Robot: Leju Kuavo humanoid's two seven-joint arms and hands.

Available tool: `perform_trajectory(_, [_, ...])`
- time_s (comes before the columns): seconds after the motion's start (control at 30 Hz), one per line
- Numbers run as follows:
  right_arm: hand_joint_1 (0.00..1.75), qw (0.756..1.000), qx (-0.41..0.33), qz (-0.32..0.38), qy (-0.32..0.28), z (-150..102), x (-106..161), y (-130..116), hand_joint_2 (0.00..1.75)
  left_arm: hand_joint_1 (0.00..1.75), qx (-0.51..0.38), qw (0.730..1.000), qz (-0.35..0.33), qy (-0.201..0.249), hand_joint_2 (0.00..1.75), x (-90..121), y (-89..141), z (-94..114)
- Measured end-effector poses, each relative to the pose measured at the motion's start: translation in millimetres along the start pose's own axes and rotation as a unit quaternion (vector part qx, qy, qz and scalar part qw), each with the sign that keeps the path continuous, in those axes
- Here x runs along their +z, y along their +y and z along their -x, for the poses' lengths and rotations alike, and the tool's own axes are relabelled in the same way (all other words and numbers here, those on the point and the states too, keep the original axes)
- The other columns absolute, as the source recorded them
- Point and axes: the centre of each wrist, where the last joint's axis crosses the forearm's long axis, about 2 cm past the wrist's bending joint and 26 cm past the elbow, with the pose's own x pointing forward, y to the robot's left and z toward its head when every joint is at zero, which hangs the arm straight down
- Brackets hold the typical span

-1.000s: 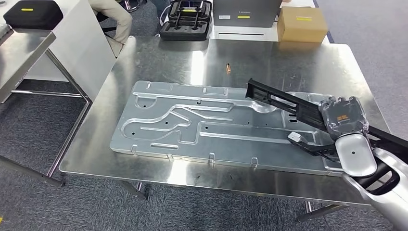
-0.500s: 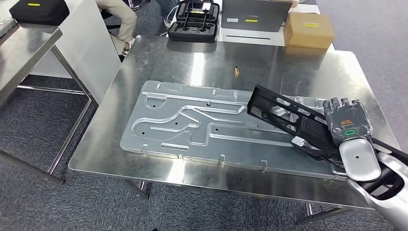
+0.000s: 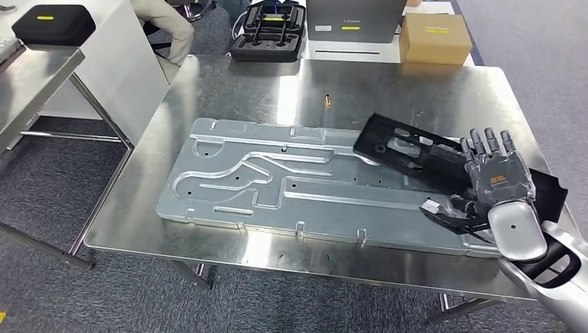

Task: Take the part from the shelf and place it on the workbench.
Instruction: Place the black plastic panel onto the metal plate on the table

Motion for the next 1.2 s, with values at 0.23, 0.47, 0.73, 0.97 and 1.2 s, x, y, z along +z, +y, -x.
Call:
perform_trajectory(0.23, [0.0, 0.999, -0.004, -0.042, -0.003, -5, 7, 14, 0.0, 0.0, 0.001, 1.0, -0.003, 0.001, 0.0, 0, 5, 4])
perform_trajectory(0.47, [0.0, 0.998, -0.006, -0.061, -0.001, -4, 10, 25, 0.0, 0.0, 0.001, 1.0, -0.005, 0.003, 0.0, 0, 6, 6])
perform_trajectory(0.73, [0.0, 0.996, -0.091, 0.003, 0.016, 1, 9, 21, 0.0, 0.0, 0.0, 1.0, -0.007, 0.011, 0.0, 0, 5, 8])
perform_trajectory(0.97, [0.0, 0.953, -0.249, 0.167, 0.035, 8, 12, -6, 0.0, 0.0, 0.002, 1.0, -0.018, 0.005, 0.0, 0, 5, 9])
perform_trajectory(1.2, [0.0, 0.85, -0.432, 0.301, 0.008, -8, 38, -43, 0.0, 0.0, 0.013, 1.0, -0.024, 0.007, 0.0, 0, 5, 9])
